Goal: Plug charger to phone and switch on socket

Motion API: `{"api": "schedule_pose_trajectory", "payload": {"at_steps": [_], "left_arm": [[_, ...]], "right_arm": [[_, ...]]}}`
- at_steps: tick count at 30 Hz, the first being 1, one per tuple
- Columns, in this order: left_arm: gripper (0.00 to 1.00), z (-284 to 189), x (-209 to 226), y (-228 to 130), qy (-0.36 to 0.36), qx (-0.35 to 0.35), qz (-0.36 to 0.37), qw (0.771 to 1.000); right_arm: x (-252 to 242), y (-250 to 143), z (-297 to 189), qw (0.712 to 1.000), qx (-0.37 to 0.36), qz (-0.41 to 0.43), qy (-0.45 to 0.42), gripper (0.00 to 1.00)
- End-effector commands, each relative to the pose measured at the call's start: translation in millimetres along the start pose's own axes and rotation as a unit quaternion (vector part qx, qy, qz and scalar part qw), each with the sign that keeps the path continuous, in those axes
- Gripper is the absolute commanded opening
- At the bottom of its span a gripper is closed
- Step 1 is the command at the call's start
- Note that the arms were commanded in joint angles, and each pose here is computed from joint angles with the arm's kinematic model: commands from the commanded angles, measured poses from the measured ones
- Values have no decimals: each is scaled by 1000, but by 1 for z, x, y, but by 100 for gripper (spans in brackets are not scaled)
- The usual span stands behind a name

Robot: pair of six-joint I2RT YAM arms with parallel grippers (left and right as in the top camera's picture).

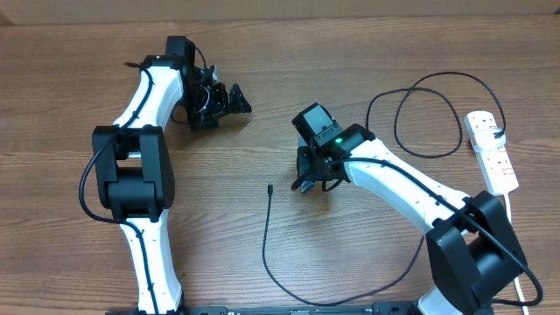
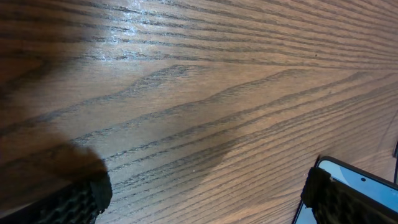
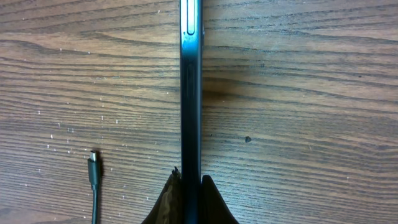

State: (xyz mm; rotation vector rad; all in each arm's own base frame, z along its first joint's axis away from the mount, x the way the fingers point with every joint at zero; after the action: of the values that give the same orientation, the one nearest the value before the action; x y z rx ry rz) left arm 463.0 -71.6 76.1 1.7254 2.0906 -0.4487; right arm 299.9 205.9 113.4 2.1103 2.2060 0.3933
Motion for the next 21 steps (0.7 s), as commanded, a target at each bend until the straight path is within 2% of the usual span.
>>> {"api": "schedule_pose_trajectory", "payload": {"at_steps": [1, 21], "left_arm": [[100, 10, 7, -1, 20, 6, 11, 1000], [100, 10, 7, -1, 20, 6, 11, 1000]], "right_arm": [[-3, 2, 1, 1000, -10, 0, -21, 4], [-6, 4, 1, 999, -17, 0, -32, 4]]}}
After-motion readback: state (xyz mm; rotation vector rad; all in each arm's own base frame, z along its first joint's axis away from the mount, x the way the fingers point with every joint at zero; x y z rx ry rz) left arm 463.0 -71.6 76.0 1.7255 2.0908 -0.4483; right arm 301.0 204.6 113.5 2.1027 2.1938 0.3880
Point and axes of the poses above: each gripper's point midway between its finger pads, its own z axis out along the fingers, its own x axis along the line the jaws close on, y = z × x, the point moved 6 cm from there along -z, back along the fingers, and after that the axes turned 2 degrees about -z, right-handed, at the moved point
